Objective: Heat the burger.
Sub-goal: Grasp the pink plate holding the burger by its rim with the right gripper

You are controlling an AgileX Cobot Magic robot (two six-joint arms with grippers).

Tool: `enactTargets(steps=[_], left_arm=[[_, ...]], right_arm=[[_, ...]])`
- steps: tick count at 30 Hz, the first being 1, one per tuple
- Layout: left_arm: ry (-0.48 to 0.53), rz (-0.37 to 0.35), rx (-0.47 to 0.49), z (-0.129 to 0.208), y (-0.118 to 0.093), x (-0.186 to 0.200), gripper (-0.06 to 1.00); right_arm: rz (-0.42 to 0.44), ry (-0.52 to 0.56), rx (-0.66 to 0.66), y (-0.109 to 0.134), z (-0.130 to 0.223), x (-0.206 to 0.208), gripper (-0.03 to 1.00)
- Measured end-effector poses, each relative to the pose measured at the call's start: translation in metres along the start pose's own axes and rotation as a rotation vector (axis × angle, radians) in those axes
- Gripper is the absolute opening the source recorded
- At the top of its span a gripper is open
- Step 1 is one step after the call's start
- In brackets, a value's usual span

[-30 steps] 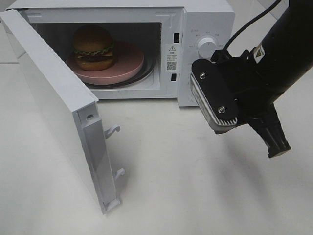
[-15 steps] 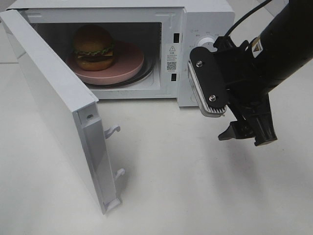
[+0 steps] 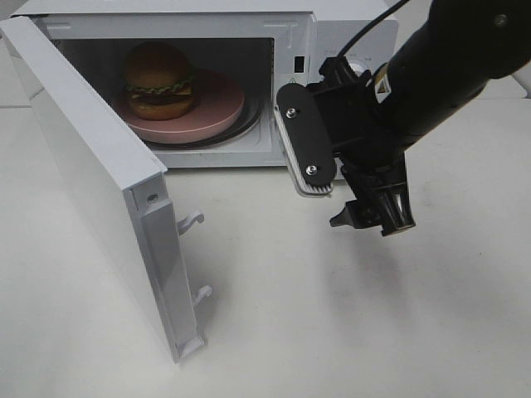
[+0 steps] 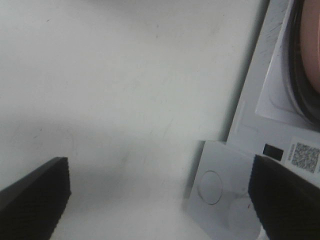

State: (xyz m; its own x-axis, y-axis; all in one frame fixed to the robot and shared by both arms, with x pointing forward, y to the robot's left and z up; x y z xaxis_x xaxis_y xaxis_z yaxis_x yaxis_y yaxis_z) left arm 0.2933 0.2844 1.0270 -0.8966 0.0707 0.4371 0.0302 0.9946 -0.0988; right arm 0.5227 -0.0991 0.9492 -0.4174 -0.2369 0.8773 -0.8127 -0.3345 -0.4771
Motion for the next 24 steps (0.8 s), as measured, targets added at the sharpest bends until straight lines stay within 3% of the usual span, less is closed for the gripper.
enactTargets(steps=[6,24], left_arm=[[0.0,0.0,0.0,0.0,0.0,0.0,0.98],[0.0,0.0,0.0,0.0,0.0,0.0,0.98]], right_arm=[[0.02,-0.016,0.032,-0.024,-0.02,-0.015,0.92],[0.113,-0.035,0.048,-0.076,-0.037,-0.048,0.88]])
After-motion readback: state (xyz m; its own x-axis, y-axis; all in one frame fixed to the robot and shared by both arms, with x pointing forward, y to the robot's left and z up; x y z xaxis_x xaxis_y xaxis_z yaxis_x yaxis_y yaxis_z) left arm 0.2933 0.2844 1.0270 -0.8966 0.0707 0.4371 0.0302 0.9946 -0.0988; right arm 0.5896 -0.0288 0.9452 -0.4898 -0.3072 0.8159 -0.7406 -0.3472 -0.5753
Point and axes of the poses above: a point on each arm's last joint axis where the gripper is mounted, x pointing back along that axis away from the gripper, y along the wrist's bending axis when the last joint is at zero, z = x × y, the point moved 7 cm from there along -x, pointing out along that axis toward the gripper, and after that the axes turned 5 degrees about x, right-handed, at the moved point
